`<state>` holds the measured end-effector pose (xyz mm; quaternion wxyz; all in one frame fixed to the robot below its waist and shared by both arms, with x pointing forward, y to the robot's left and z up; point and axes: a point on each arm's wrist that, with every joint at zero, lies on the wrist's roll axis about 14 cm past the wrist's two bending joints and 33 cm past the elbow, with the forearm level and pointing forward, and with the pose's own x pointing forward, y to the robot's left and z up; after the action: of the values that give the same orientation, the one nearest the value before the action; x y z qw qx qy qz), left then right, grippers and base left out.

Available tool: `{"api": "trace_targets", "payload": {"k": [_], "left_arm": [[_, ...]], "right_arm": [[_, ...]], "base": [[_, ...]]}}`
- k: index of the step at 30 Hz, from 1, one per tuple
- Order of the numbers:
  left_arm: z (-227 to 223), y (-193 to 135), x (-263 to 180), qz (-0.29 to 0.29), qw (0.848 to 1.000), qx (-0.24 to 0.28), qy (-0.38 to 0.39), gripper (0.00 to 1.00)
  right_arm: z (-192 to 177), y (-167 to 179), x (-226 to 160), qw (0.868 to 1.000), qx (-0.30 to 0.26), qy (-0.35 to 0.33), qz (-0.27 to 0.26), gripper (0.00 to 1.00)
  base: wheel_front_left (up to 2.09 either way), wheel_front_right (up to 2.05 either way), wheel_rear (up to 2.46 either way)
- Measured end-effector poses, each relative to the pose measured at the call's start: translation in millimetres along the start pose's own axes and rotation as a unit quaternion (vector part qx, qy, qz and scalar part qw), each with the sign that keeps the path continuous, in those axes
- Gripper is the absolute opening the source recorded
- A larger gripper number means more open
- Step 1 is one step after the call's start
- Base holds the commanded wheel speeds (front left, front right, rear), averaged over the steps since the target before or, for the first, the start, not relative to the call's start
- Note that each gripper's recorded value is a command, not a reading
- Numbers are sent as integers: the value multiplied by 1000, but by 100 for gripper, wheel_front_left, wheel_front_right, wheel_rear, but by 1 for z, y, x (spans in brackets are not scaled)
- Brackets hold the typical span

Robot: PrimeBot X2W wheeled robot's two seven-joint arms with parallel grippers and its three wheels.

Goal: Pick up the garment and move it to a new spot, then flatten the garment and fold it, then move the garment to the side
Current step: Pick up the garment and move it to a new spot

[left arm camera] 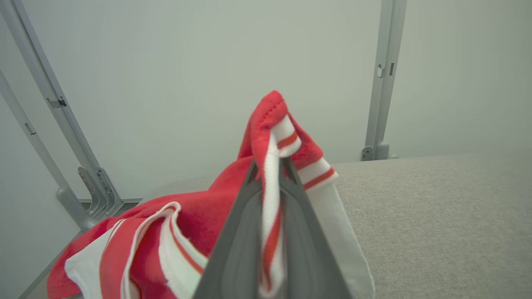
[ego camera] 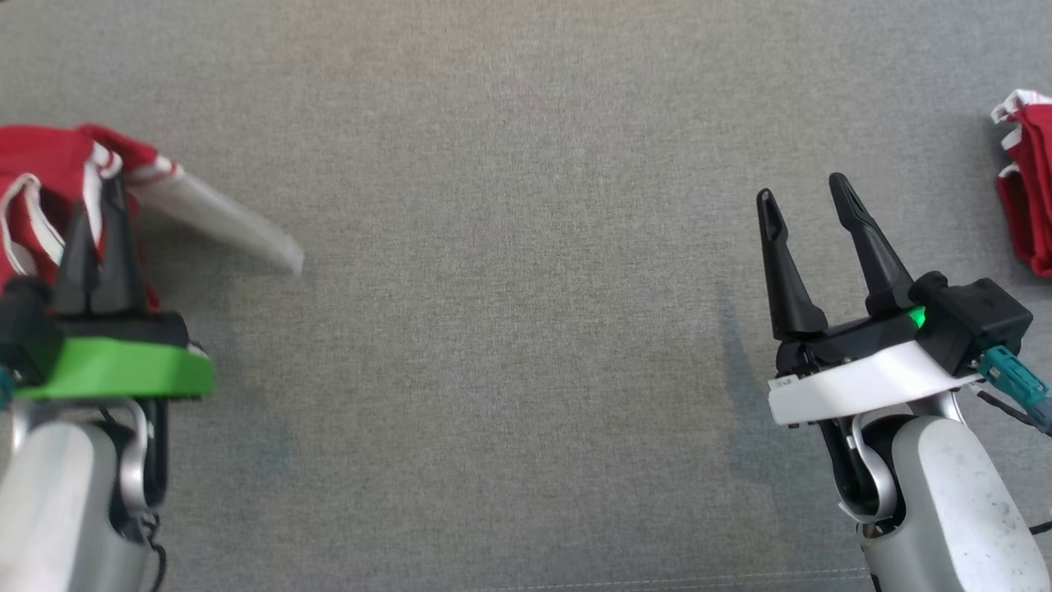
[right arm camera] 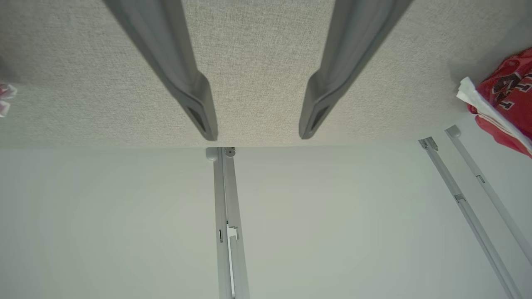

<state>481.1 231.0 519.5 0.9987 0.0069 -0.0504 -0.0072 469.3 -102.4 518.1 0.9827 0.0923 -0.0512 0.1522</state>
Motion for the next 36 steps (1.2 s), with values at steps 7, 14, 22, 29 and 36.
{"api": "trace_targets", "payload": {"k": [7,14,22,29,36], "left_arm": [[28,-45,-31,-41,999,-27,-16,0],[22,-121,-30,-156,987,-50,9,0],[12,-244,-29,-343,936,-71,31,0],[1,-330,-36,-457,884,-84,44,0],[-46,-365,-46,-498,855,-93,109,0]], "right_arm": [[22,-4,-11,1000,-6,-20,-11,100],[32,-16,-22,999,-8,-34,-33,100],[30,-48,-45,995,-9,-39,-90,100],[21,-83,-76,988,-3,-26,-155,100],[10,-108,-100,979,-4,-6,-204,100]], "base": [[0,0,0],[0,0,0],[0,0,0],[0,0,0],[0,0,0]]}}
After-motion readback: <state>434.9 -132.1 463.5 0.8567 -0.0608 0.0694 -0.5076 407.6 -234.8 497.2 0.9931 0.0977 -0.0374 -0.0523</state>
